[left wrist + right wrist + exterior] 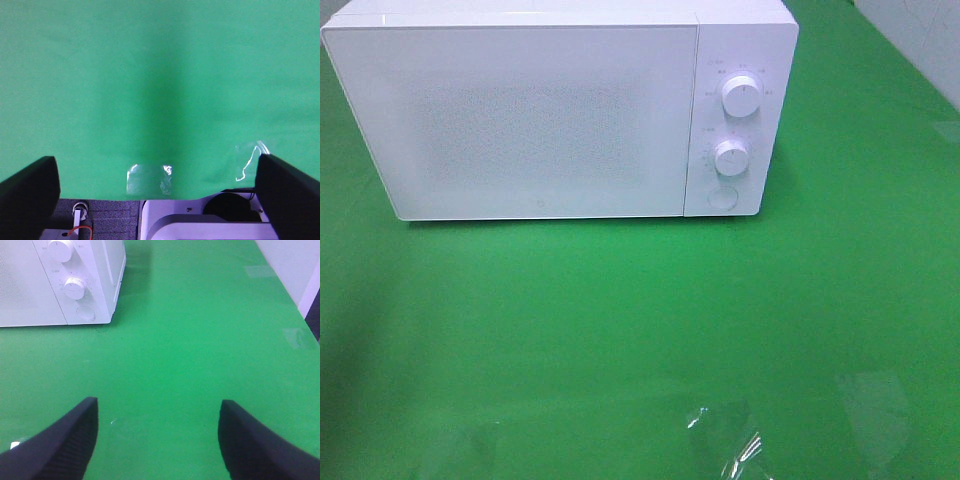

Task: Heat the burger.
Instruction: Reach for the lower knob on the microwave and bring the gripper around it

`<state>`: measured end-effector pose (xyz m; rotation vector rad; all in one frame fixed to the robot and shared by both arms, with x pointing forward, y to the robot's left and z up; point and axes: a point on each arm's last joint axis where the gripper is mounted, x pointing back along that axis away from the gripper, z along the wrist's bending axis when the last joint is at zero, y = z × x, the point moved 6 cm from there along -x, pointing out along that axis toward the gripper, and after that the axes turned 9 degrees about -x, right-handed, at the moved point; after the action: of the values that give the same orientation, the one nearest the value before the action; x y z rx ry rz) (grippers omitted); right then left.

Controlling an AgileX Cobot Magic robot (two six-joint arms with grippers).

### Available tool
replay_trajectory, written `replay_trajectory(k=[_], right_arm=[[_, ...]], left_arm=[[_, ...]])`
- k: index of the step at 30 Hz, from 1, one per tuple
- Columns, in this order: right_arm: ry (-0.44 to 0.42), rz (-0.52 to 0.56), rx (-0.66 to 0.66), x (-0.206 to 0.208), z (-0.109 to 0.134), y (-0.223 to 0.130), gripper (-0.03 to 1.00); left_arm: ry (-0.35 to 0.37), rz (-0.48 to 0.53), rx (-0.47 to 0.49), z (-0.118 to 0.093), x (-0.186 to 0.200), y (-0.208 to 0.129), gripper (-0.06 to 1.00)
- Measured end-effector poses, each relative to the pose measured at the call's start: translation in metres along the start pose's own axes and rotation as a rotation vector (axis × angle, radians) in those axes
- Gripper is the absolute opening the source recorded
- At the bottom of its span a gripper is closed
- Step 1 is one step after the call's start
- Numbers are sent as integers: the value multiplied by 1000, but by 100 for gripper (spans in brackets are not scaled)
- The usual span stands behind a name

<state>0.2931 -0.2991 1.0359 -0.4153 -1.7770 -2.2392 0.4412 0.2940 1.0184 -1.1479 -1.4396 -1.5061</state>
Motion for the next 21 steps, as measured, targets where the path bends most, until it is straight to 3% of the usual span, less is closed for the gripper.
replay_trajectory(k=[6, 11, 16, 18, 21], right_arm=[[0, 0, 0, 0, 0, 0, 66], [0, 0, 0, 0, 0, 0, 66], [0, 0, 0, 0, 0, 0, 66], [0, 0, 0, 0, 0, 0, 66], [0, 0, 0, 0, 0, 0, 66]], left_arm=[[17, -11, 8, -3, -6, -56, 98], [39, -57, -1, -3, -9, -81, 98], [53, -179, -7, -5, -3, -100, 98], [69, -324, -15, -7, 15, -106, 98], [71, -350, -16, -8, 18, -107, 98]])
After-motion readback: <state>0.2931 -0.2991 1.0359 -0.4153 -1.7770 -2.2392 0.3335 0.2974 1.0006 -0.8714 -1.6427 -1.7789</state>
